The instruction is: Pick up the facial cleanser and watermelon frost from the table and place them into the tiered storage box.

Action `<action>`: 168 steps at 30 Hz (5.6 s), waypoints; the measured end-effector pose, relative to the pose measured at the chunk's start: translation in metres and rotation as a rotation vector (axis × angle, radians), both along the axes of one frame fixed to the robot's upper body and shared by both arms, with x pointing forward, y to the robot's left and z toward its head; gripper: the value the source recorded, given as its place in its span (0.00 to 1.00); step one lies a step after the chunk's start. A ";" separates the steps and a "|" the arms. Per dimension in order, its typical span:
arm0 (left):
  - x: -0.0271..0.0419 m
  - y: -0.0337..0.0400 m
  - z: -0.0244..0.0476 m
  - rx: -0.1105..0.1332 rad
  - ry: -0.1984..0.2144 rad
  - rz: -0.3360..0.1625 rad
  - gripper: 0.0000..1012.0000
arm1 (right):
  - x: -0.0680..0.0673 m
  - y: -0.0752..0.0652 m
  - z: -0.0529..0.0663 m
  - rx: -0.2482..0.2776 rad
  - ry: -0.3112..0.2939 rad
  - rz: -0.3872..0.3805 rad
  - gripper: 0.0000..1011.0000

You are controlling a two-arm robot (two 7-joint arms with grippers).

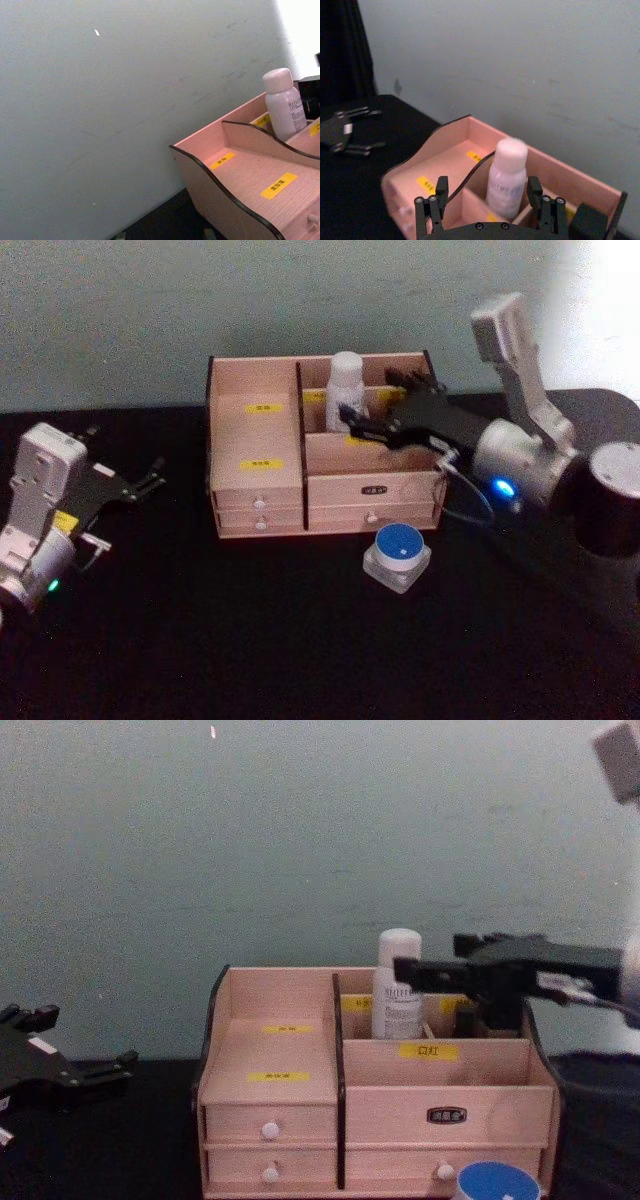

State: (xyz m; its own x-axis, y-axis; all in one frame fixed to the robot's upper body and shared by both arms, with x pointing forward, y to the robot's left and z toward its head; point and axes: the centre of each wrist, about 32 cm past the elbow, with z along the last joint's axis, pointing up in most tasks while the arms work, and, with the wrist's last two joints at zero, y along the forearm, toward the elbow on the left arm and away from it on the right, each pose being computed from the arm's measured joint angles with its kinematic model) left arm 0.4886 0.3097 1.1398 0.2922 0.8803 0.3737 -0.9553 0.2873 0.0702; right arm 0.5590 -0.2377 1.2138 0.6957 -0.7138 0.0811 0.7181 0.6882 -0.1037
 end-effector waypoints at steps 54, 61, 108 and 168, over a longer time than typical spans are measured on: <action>0.0000 0.0000 0.0000 0.000 0.000 0.000 0.99 | -0.086 -0.042 -0.058 -0.179 0.229 0.057 0.99; 0.0000 0.0000 0.0000 0.000 0.000 0.000 0.99 | -0.084 -0.041 -0.060 -0.177 0.234 0.050 0.99; 0.0000 0.0000 0.0000 0.000 0.000 0.000 0.99 | -0.068 -0.031 -0.067 -0.159 0.242 0.041 0.99; 0.0000 0.0000 0.0000 0.000 0.000 0.000 0.99 | -0.063 -0.026 -0.017 -0.102 0.123 0.121 0.71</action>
State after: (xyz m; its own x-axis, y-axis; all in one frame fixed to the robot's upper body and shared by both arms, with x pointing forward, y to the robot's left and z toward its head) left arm 0.4886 0.3096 1.1398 0.2923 0.8803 0.3737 -0.9553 0.2873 0.0703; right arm 0.4964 -0.2635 1.1970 0.7850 -0.6168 0.0577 0.6085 0.7501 -0.2588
